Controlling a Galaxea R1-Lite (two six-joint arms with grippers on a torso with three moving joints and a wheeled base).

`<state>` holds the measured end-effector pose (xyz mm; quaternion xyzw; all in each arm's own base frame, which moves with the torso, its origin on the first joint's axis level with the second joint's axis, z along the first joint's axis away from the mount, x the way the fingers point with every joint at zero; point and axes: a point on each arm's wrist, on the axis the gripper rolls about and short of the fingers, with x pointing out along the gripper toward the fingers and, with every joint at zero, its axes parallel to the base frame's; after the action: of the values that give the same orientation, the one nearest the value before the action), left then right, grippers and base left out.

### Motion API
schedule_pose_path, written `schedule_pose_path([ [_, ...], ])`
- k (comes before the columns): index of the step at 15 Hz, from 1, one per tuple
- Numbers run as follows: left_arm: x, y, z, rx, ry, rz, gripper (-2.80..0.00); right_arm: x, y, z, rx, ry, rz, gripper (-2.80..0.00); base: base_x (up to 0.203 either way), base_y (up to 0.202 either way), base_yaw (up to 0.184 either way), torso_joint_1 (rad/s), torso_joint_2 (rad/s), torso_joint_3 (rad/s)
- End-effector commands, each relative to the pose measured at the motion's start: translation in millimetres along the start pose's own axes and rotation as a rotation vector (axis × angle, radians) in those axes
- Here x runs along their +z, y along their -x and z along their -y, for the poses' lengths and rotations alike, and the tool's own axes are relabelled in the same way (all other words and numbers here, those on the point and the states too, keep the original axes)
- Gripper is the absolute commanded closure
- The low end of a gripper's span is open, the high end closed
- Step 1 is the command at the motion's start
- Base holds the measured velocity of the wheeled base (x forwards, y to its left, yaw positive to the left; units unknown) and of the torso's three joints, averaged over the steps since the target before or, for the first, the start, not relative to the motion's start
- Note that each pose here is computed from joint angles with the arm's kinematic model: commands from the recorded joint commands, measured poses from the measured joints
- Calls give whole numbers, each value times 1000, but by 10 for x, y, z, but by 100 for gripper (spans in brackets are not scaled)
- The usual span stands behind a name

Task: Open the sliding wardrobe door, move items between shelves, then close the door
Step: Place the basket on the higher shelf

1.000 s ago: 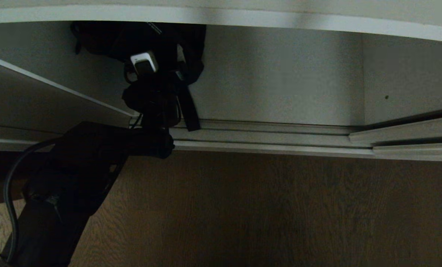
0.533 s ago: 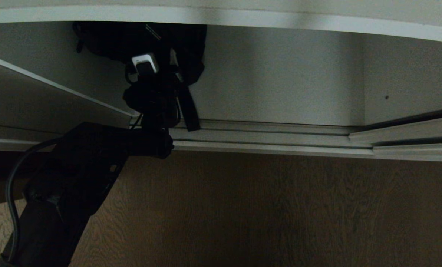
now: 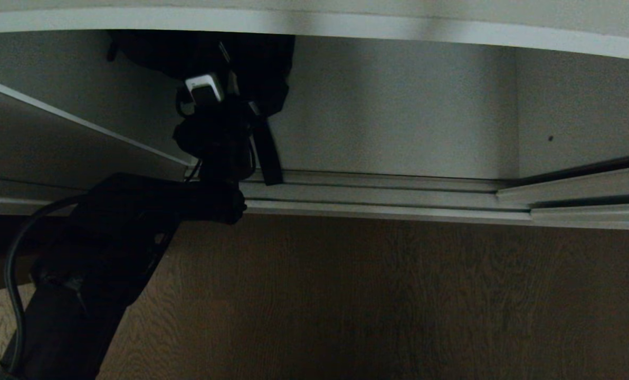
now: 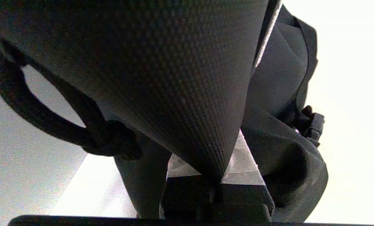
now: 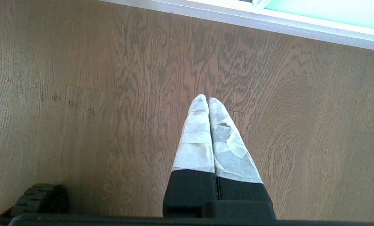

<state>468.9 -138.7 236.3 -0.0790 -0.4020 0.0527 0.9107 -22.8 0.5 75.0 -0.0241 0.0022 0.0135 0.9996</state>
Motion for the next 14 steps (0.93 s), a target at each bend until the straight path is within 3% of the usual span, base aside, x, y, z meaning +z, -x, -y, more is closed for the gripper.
schedule_pose_path([
  [1,67,-23,4,18,9,15,0,-1,1,0,1,1,2,0,0,0,0,0,0,0],
  [4,134,45,126,30,28,-8,0,-4,0,0,1,1,1,0,0,0,0,0,0,0],
  [9,380,355,472,-38,72,-83,0,0,1,0,1,1,2,0,0,0,0,0,0,0],
  [14,547,721,475,-55,43,-220,0,0,1,0,1,1,2,0,0,0,0,0,0,0],
])
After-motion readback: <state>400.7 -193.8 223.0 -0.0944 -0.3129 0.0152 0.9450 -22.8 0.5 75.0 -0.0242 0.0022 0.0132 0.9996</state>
